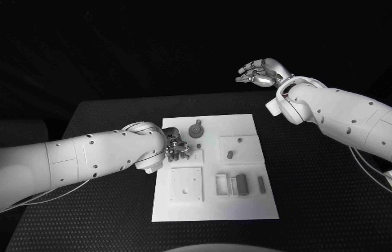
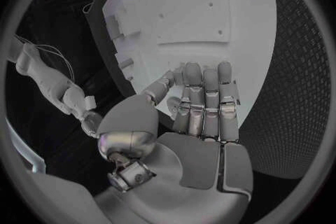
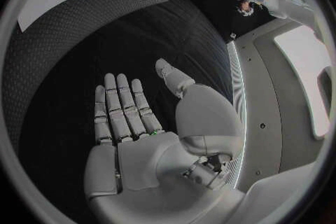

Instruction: Assemble the parts on the task board

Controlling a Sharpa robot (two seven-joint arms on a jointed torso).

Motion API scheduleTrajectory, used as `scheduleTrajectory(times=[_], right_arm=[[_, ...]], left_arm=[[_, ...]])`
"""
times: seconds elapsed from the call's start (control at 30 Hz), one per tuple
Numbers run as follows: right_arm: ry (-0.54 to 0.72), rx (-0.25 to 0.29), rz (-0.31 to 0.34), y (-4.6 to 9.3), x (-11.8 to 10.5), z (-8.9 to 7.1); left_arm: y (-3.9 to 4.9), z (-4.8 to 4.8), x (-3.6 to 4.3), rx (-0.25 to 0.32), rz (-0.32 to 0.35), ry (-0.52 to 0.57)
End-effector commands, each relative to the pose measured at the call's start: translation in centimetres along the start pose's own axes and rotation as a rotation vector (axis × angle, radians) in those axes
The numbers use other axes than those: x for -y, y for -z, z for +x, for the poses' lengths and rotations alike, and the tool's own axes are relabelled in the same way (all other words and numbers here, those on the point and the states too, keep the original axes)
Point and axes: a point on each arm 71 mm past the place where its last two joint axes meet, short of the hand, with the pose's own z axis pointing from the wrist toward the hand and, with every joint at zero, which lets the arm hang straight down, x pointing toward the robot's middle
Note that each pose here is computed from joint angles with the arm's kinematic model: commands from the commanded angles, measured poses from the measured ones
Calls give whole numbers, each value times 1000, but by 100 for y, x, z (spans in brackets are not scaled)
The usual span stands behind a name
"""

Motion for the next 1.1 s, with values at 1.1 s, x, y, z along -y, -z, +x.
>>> scheduleTrajectory(times=[1.1], right_arm=[[-6, -24, -3, 7, 19, 48]], left_arm=[[6, 68, 4, -51, 5, -31]])
